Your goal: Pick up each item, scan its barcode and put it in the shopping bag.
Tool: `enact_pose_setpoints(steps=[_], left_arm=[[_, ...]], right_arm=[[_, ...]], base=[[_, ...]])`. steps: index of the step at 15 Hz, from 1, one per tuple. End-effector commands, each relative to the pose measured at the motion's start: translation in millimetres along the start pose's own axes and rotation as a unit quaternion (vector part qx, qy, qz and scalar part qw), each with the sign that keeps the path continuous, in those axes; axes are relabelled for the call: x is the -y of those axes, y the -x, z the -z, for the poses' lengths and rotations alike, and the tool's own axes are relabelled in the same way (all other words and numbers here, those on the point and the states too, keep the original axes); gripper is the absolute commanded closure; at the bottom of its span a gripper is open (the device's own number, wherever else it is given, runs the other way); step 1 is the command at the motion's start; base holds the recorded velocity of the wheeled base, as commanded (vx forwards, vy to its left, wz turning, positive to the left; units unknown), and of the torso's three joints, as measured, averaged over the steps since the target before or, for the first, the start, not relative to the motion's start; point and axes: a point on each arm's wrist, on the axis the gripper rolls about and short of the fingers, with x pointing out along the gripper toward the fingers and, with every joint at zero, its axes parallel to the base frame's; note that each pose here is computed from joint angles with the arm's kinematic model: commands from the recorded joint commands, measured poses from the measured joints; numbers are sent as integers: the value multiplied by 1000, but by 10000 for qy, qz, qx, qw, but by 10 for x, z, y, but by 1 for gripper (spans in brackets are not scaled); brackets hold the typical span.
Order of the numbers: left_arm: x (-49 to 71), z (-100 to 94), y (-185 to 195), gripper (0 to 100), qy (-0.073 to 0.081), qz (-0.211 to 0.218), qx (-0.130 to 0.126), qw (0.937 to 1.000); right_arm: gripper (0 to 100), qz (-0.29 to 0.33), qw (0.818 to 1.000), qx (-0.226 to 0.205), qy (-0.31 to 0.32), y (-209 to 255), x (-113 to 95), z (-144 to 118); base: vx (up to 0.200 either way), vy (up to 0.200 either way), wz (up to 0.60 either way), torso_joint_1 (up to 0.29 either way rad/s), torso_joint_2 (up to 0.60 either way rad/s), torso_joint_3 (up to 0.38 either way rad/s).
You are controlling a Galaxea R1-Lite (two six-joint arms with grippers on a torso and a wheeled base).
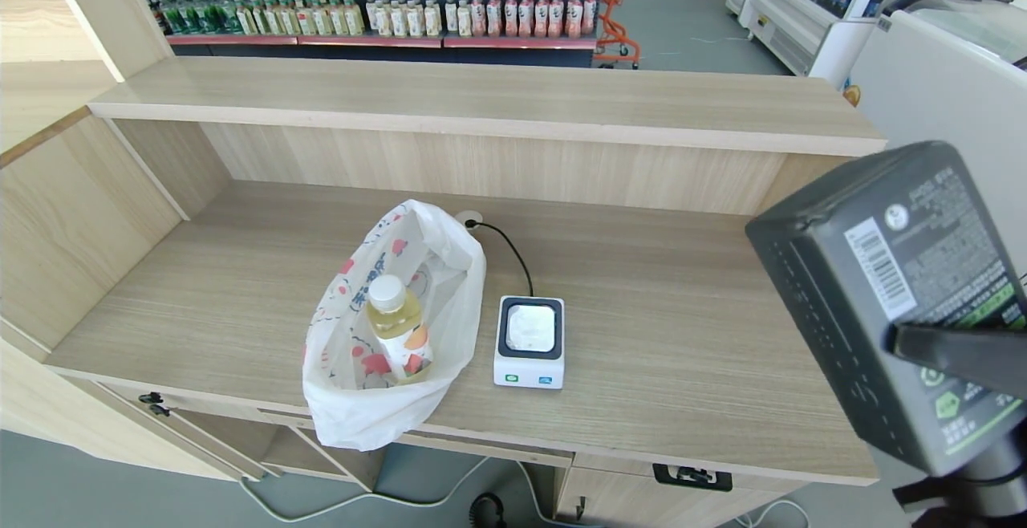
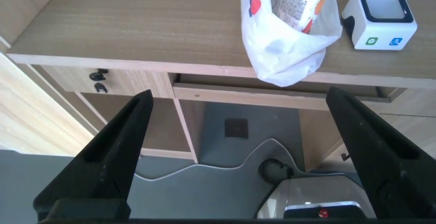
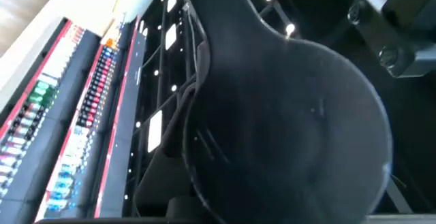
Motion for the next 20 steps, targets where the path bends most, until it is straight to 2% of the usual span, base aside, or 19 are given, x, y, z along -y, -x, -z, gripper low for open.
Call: enact_pose_setpoints(steps=[1, 3, 8, 12, 20], left_arm=[[0, 0, 0, 0, 1, 0, 0, 10000], [0, 0, 0, 0, 1, 0, 0, 10000], [0, 0, 0, 0, 1, 0, 0, 10000], [0, 0, 0, 0, 1, 0, 0, 10000], [0, 0, 0, 0, 1, 0, 0, 10000]], right_arm=[[100, 199, 9997, 53, 106, 2, 125, -12], [100, 372, 9988, 55, 309, 50, 262, 8], [100, 544, 9977, 269, 303, 99, 367, -17], [100, 506, 9975, 480, 98, 114, 390, -87], [100, 498, 9974, 521, 31, 136, 420, -102]], base=[[0, 0, 0, 0, 0, 0], [0, 0, 0, 0, 0, 0], [0, 0, 0, 0, 0, 0], [0, 0, 0, 0, 0, 0], [0, 0, 0, 0, 0, 0]])
